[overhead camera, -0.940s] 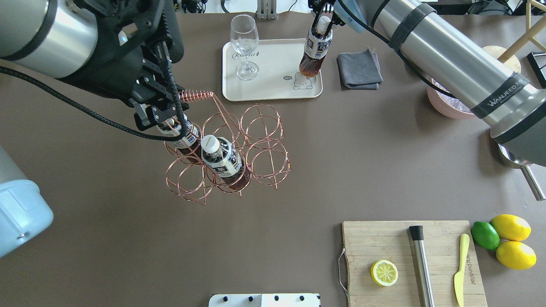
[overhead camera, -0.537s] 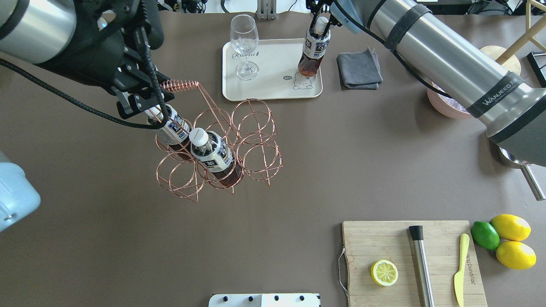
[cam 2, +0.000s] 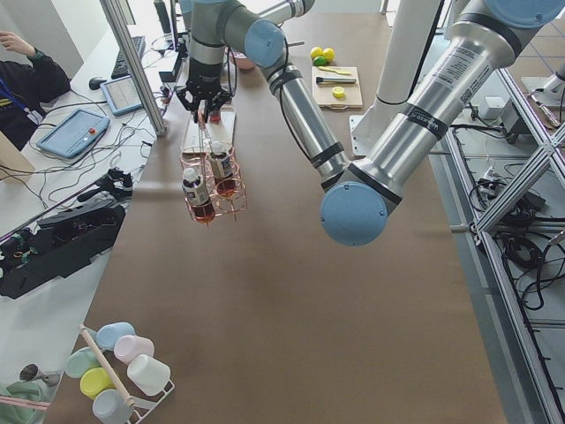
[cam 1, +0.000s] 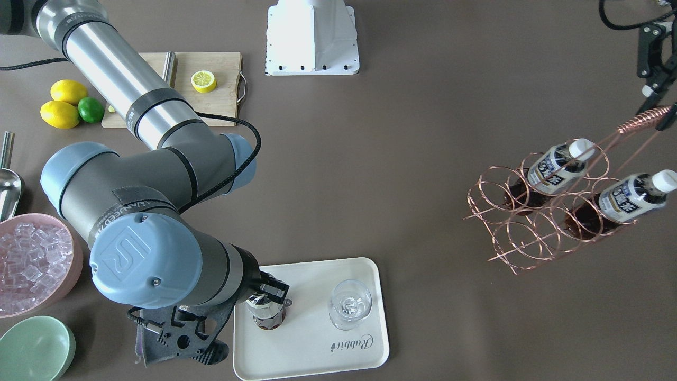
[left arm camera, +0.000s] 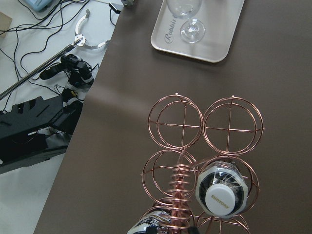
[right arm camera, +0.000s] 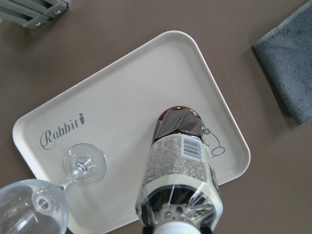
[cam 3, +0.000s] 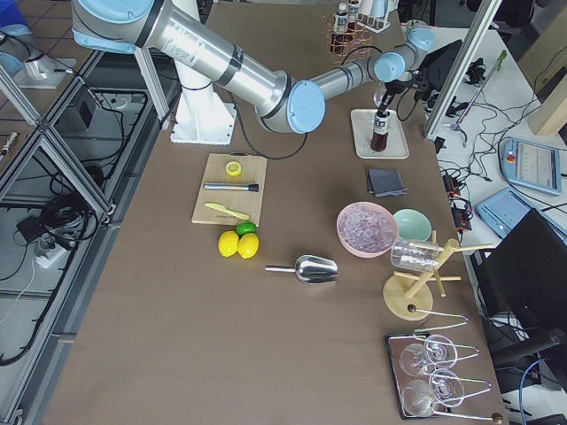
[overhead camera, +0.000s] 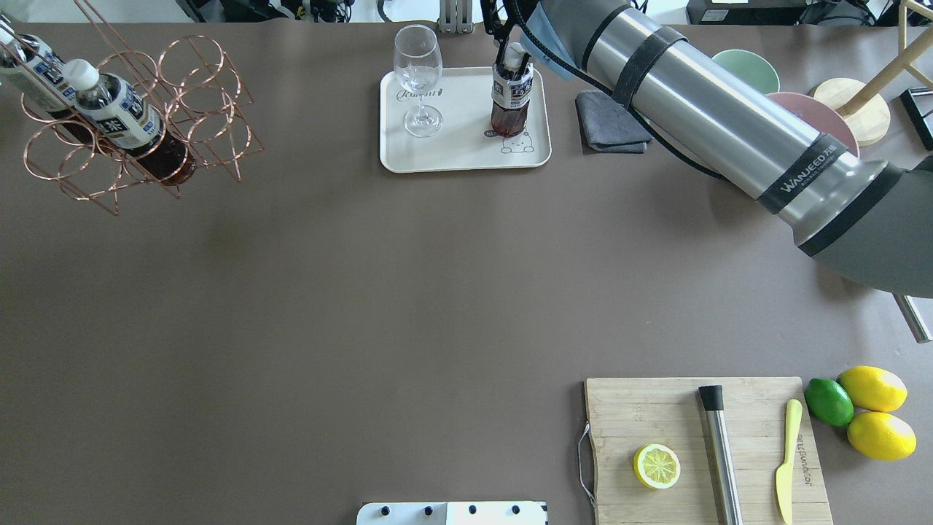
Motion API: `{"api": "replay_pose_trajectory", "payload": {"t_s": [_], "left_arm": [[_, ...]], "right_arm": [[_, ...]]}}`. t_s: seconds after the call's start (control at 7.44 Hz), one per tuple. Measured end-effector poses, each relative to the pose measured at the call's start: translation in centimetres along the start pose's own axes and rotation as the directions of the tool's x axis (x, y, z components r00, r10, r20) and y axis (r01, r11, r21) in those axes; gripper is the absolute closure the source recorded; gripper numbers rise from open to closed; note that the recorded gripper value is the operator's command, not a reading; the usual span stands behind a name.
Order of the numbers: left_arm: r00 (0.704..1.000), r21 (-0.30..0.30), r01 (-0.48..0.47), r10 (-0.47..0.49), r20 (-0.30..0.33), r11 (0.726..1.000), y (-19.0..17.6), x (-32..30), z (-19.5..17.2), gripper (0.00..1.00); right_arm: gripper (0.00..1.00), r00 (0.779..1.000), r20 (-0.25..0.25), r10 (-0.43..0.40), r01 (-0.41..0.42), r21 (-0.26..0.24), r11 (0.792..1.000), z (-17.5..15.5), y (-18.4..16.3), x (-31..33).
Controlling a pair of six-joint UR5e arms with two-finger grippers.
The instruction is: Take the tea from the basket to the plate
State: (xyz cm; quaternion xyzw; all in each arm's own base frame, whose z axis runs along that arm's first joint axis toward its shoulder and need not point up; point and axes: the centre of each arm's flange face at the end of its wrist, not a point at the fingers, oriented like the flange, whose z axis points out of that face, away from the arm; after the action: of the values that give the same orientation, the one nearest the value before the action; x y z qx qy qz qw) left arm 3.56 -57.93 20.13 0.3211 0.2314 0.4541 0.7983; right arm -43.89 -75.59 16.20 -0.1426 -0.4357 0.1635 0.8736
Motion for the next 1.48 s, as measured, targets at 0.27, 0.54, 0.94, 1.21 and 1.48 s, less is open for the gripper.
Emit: {"api": "replay_pose_trajectory", "payload": {"t_s": [0.27,0.54,0.94,1.21,1.48], "left_arm": [[0.999,-0.02,-0.041,0.042,0.028,0.999,3.4,-8.2,4.7,1.0],[0.988,-0.006,-0.144,0.144,0.063,0.99,5.6,-12.9,8.8,1.0],[0.961,0.013,-0.264,0.262,0.09,0.964,5.0,-14.0,10.7,1.0],[0.944,0.026,-0.316,0.312,0.103,0.948,4.6,-14.6,12.5,1.0],[0.94,0.03,-0.331,0.326,0.1,0.943,3.9,-14.7,13.5,1.0]], "right_arm": [[0.0,1.0,0.0,-0.016,0.016,0.004,1.0,-0.2,0.0,0.0],[0.0,0.999,0.018,-0.027,0.027,0.014,1.0,-1.9,0.5,-0.4],[0.0,1.0,0.013,-0.029,0.028,0.011,1.0,-5.8,4.2,1.6],[0.0,0.999,0.011,-0.035,0.035,0.019,0.999,-7.0,6.6,6.0],[0.0,0.994,-0.003,-0.11,0.11,0.035,0.993,-6.4,7.6,12.9]]}}
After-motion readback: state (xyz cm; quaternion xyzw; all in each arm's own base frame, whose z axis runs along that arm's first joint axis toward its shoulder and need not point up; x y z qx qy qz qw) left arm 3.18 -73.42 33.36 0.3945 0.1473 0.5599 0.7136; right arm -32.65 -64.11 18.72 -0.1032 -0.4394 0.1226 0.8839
